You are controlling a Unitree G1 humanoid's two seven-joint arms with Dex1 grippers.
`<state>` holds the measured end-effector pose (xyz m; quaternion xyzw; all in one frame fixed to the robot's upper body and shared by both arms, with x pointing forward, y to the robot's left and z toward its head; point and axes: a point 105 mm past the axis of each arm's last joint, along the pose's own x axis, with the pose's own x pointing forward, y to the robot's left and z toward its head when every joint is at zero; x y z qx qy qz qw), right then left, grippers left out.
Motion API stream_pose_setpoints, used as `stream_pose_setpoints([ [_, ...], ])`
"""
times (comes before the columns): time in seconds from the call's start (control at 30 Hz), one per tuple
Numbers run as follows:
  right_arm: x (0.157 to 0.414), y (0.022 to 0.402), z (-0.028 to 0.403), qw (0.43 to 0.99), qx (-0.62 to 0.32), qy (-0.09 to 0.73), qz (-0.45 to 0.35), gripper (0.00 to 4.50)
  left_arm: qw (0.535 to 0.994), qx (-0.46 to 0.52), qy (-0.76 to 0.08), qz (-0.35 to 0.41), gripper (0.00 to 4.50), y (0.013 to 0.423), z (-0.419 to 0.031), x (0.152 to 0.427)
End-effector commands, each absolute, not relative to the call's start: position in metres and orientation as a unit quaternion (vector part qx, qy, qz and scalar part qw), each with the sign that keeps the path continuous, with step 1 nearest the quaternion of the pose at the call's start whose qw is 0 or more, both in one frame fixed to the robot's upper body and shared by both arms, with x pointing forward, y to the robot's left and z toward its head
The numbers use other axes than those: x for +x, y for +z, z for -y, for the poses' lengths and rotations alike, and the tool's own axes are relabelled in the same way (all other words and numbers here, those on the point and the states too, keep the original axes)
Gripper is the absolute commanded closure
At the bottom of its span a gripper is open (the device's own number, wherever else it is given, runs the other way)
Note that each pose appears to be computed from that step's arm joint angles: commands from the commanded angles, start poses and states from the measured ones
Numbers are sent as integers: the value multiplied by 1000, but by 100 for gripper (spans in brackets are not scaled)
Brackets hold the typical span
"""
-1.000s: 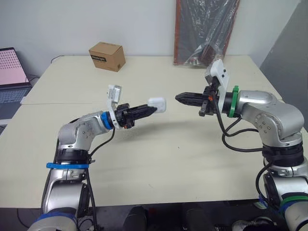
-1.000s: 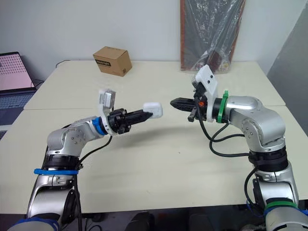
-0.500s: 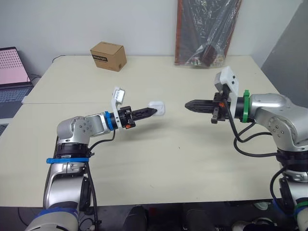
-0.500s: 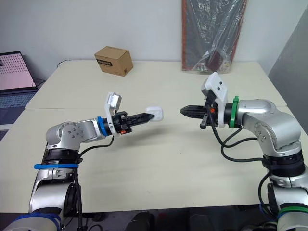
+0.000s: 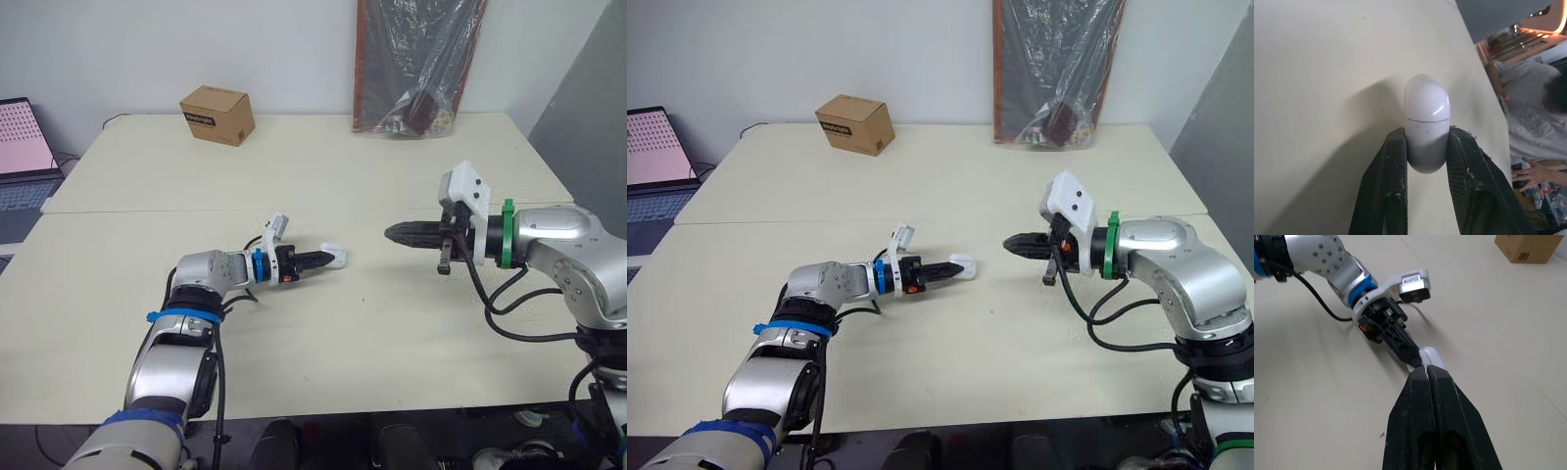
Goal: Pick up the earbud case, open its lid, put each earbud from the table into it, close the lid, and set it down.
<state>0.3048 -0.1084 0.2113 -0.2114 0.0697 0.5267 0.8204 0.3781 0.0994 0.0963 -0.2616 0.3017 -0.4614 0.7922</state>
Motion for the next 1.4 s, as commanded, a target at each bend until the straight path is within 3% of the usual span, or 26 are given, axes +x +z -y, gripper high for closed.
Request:
stream_pose_setpoints([
  [0.03, 305, 215, 109, 819, -237, 520, -52, 447, 798, -248, -459, -300, 378, 100, -108, 381],
  [0.3, 308, 211, 109, 819, -240, 519, -54, 447, 805, -229, -441, -322, 378, 88, -117, 380],
  [0.6, 309, 206, 108, 818, -242, 519, -56, 450, 844, -132, -413, -316, 104, 85, -153, 377],
  [0.9, 305, 192, 112, 824, -232, 514, -60, 450, 914, 15, -353, -199, 104, 110, -218, 358],
  [1.17, 288, 181, 113, 831, -218, 510, -37, 450, 961, 59, -265, -47, 104, 137, -227, 326],
  [1.4, 270, 172, 117, 853, -197, 482, -19, 450, 983, 71, -168, -37, 104, 127, -235, 286],
])
